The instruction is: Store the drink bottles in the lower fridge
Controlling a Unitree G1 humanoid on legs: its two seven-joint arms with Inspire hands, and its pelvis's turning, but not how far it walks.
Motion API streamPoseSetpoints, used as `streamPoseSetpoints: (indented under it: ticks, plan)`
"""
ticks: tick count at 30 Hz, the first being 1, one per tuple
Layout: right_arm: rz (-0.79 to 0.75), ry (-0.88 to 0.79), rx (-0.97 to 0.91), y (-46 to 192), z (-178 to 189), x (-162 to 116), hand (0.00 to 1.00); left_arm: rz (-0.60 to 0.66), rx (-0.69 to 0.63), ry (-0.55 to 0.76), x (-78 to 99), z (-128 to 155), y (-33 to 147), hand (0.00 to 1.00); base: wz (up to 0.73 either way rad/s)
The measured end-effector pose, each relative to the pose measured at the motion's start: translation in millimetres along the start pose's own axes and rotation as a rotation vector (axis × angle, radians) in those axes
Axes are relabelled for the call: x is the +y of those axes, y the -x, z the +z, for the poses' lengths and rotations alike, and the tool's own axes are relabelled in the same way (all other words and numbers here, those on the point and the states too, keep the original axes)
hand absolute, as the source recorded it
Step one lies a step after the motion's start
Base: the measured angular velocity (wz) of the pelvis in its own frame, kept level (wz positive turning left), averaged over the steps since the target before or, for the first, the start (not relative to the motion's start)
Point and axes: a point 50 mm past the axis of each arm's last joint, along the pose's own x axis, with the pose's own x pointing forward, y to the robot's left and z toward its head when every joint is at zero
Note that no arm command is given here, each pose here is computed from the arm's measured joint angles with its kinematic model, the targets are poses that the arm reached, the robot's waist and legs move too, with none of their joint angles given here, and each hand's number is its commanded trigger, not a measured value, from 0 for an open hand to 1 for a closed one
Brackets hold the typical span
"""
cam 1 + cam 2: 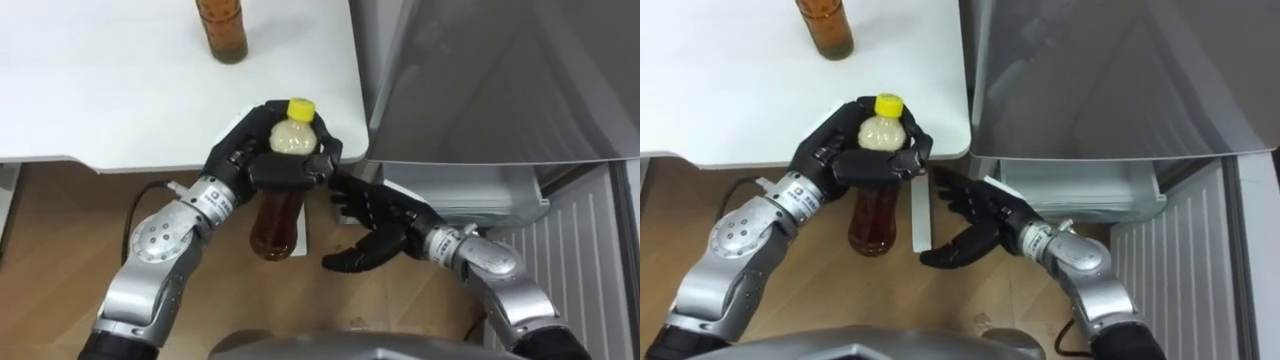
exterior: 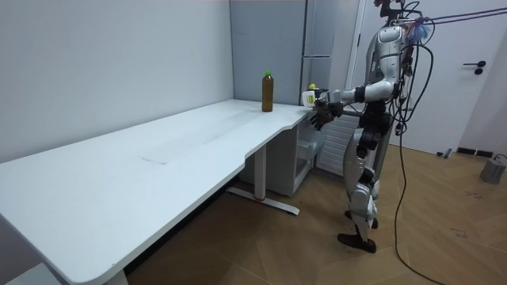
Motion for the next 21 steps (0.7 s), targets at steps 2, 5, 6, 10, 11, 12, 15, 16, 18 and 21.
streamPoseSetpoints:
  ticks: [2, 5, 6, 10, 11, 12, 15, 16, 18, 21]
  plan:
    - [0.049, -0.027, -0.020, -2.1, 1.2, 4.7, 0.00, -0.005, 0.007, -0.007, -1.0, -1.1, -0.2, 1.00, 0.00]
    - [0.101, -0.050, -0.041, -4.0, 2.6, 9.2, 0.00, -0.012, 0.026, -0.003, -2.7, -5.7, -0.7, 1.00, 0.00]
    - [0.108, -0.053, -0.044, -4.0, 2.8, 9.6, 0.00, -0.013, 0.031, -0.002, -3.0, -6.9, -0.8, 1.00, 0.03]
    - [0.137, -0.111, -0.090, -3.9, 5.6, 10.7, 0.00, -0.030, 0.053, 0.000, -6.4, -11.7, -1.2, 1.00, 0.01]
    - [0.143, -0.134, -0.107, -4.2, 6.5, 11.3, 0.00, -0.035, 0.054, 0.001, -8.2, -12.2, -1.7, 1.00, 0.00]
    - [0.146, -0.146, -0.116, -4.5, 6.9, 11.9, 0.00, -0.036, 0.055, 0.002, -9.0, -12.5, -2.0, 1.00, 0.00]
    - [0.185, -0.209, -0.154, -7.0, 8.1, 18.1, 0.00, -0.046, 0.056, 0.006, -12.5, -13.3, -3.1, 1.00, -0.01]
    - [0.193, -0.230, -0.155, -7.1, 6.0, 20.2, 0.00, -0.049, 0.057, 0.006, -13.7, -13.7, -3.3, 1.00, -0.04]
    - [0.209, -0.253, -0.162, -8.4, 5.5, 23.5, 0.00, -0.055, 0.056, 0.002, -14.5, -13.6, -3.3, 1.00, -0.04]
    - [0.234, -0.294, -0.172, -10.0, 4.0, 27.9, 0.00, -0.066, 0.039, -0.009, -16.8, -12.5, -3.5, 1.00, -0.01]
